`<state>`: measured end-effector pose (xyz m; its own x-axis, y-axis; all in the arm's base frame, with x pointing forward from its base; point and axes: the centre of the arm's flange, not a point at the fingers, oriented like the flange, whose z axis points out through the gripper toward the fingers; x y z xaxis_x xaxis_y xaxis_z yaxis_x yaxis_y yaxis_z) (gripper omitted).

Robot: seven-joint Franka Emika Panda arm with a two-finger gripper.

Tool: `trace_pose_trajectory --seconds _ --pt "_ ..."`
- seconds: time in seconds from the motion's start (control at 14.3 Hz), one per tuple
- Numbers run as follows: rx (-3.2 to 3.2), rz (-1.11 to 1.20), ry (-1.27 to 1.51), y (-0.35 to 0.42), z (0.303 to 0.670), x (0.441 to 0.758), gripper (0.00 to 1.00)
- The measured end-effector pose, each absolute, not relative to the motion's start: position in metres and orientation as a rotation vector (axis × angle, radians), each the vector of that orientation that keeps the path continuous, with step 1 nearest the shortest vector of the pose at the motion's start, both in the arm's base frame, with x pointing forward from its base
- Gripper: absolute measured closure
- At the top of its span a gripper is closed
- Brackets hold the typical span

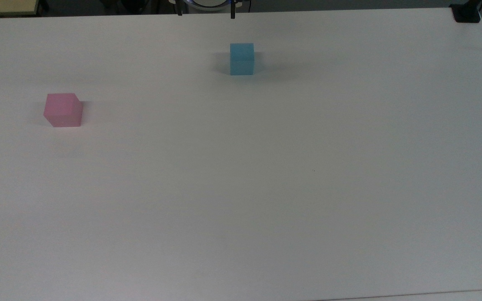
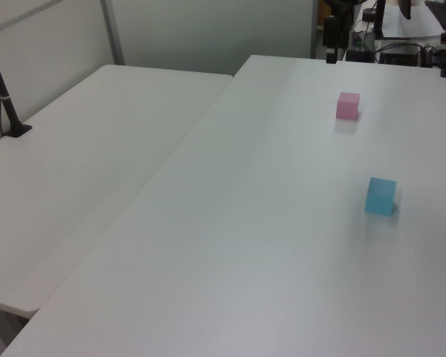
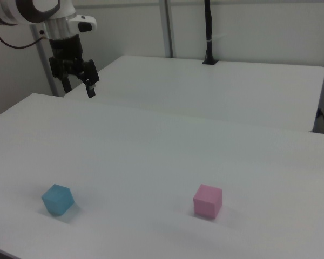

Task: Put blue cube on pink cube
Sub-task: 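Move the open gripper down toward the light blue cube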

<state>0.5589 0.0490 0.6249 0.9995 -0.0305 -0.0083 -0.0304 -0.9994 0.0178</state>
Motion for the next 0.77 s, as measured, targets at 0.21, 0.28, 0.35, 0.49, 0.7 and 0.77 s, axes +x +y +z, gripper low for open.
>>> trace_pose_trajectory --seconds 0.21,0.28,0.35,0.49,0.7,0.77 --pt "3.125 -0.004 -0.051 0.0468 0.6283 0.5577 0.0" --pt "3.125 0.0 -0.052 0.0463 0.6296 0.5571 0.0" --pt "3.125 0.003 -0.053 0.0459 0.6306 0.5566 0.0" --pt "3.126 0.004 -0.054 0.0455 0.6311 0.5564 0.0" --pt "3.126 0.006 -0.055 0.045 0.6318 0.556 0.0" --pt "3.126 0.005 -0.055 0.045 0.6315 0.556 0.0"
